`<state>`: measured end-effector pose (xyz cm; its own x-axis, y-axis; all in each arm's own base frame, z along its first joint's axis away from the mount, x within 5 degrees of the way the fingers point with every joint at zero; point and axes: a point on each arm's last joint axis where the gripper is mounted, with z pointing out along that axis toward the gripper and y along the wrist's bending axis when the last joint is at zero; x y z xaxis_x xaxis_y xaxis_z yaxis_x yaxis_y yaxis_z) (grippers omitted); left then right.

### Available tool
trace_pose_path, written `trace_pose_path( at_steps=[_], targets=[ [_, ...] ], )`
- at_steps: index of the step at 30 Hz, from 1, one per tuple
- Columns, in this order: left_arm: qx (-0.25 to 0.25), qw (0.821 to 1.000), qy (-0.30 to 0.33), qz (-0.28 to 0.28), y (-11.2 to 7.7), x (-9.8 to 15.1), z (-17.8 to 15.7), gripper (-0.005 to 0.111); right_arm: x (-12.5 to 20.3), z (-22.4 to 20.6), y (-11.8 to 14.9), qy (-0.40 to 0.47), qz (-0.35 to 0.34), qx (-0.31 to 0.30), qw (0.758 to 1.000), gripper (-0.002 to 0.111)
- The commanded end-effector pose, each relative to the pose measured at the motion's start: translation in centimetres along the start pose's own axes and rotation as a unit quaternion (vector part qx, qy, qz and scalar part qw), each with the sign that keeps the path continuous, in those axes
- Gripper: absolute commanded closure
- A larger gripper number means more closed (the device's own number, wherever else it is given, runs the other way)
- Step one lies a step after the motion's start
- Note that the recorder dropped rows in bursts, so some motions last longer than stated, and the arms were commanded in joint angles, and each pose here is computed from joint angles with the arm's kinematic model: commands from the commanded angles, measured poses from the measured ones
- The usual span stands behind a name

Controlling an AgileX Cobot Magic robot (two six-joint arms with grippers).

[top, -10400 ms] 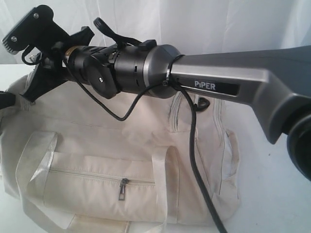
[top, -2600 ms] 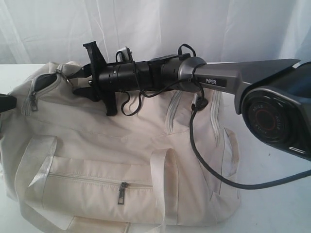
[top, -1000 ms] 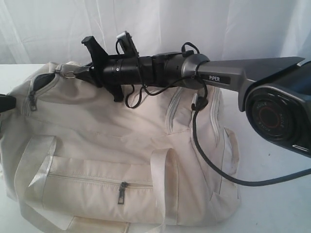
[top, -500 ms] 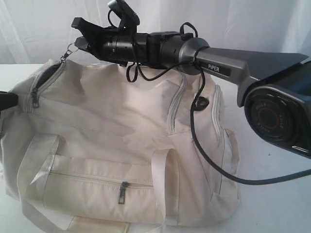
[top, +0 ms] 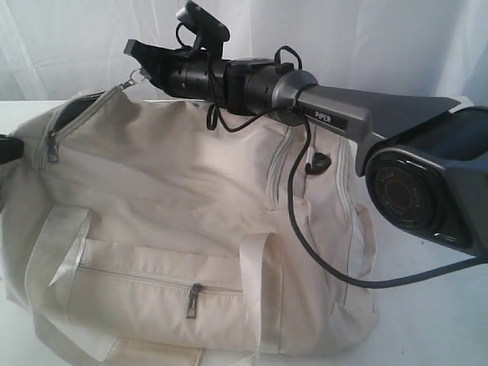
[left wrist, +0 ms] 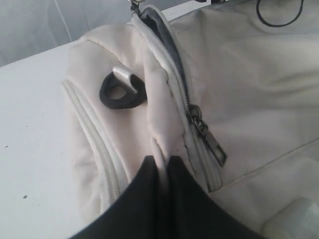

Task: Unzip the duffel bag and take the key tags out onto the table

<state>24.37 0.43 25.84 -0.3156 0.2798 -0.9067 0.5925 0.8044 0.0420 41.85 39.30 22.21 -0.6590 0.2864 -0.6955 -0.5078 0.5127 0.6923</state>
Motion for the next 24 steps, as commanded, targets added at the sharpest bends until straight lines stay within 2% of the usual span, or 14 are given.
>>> trace_pose_path(
  at_steps=[1,4,6,8,9,12,15,16,24],
  targets=[
    [-0.049,0.998,-0.011,0.035,-0.1,-1.1,-1.4,0.096,-1.5,-0.6,0.1,-0.018,-0.013,0.003,1.0,0.108],
    [-0.052,0.997,-0.023,0.048,-0.6,-1.8,-2.1,0.064,-1.3,-0.6,0.4,-0.007,-0.015,-0.015,1.0,0.108],
    [-0.04,0.997,-0.044,0.044,-0.9,-2.2,-2.2,0.051,-1.0,-0.6,0.8,0.008,-0.019,-0.04,0.999,0.108],
    [-0.05,0.995,-0.076,0.034,-0.8,-2.8,-2.3,0.05,-0.9,-0.7,1.2,0.015,-0.019,-0.054,0.998,0.108],
    [-0.076,0.992,-0.091,0.046,-0.3,-3.0,-2.3,0.05,-1.1,-0.8,1.4,0.014,-0.02,-0.057,0.998,0.108],
    [-0.091,0.989,-0.117,0.021,0.4,-3.2,-1.8,0.05,-1.1,-0.8,1.5,0.018,-0.021,-0.064,0.998,0.108],
    [-0.053,0.992,-0.11,0.035,0.3,-4.2,0.5,0.05,-0.9,-0.9,1.8,0.025,-0.021,-0.076,0.997,0.108],
    [-0.046,0.992,-0.102,0.058,0.2,-4.8,1.7,0.05,-0.9,-0.9,1.9,0.028,-0.021,-0.082,0.996,0.108],
    [-0.015,0.995,-0.072,0.061,0.9,-5.4,6.8,0.05,-0.7,-0.9,2.1,0.038,-0.022,-0.097,0.994,0.108]
  ],
)
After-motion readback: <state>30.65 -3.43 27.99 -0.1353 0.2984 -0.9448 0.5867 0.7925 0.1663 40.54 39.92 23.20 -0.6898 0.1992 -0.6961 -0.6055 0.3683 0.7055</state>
